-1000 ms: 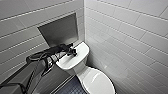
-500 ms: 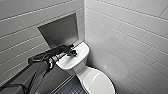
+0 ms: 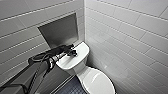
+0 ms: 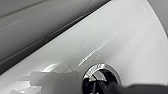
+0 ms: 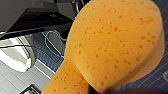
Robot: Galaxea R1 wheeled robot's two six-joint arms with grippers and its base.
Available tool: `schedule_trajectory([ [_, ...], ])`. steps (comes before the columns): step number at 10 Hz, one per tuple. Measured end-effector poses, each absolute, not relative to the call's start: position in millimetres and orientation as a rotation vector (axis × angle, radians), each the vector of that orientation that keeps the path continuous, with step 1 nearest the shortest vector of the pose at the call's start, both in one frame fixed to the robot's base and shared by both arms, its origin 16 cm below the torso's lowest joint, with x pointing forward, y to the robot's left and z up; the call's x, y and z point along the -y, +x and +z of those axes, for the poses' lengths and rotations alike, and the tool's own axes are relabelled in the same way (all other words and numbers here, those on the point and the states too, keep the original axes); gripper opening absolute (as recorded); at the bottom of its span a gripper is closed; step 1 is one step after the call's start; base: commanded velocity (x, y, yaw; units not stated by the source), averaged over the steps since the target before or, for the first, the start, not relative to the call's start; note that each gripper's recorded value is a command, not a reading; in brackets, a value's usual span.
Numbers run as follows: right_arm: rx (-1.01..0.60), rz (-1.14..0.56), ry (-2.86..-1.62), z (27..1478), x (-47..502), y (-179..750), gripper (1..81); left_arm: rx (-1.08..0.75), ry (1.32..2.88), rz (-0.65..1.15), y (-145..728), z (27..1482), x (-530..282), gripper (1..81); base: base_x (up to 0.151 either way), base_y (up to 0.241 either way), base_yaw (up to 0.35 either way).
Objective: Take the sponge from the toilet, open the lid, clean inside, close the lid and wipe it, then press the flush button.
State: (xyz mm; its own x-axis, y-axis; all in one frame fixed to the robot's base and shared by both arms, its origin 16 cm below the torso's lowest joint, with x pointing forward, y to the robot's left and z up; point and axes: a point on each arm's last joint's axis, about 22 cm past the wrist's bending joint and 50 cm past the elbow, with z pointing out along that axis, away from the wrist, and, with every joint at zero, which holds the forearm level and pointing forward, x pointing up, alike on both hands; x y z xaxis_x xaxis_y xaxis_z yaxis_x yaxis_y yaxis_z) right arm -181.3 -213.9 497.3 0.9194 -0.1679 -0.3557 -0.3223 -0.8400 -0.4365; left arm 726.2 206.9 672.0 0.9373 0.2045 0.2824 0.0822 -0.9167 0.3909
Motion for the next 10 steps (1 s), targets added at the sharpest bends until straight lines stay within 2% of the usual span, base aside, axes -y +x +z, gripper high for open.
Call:
schedule_trajectory([
  [4, -0.351, 0.418, -2.571, 496, 208, -182, 1.0, -0.176, 2.678, 0.371, 719, 687, -201, 1.0, 0.000, 0.000, 0.000],
  [10, -0.348, 0.410, -2.573, 494, 208, -177, 1.0, 0.029, 2.534, 0.356, 697, 760, -194, 1.0, 0.000, 0.000, 0.000],
])
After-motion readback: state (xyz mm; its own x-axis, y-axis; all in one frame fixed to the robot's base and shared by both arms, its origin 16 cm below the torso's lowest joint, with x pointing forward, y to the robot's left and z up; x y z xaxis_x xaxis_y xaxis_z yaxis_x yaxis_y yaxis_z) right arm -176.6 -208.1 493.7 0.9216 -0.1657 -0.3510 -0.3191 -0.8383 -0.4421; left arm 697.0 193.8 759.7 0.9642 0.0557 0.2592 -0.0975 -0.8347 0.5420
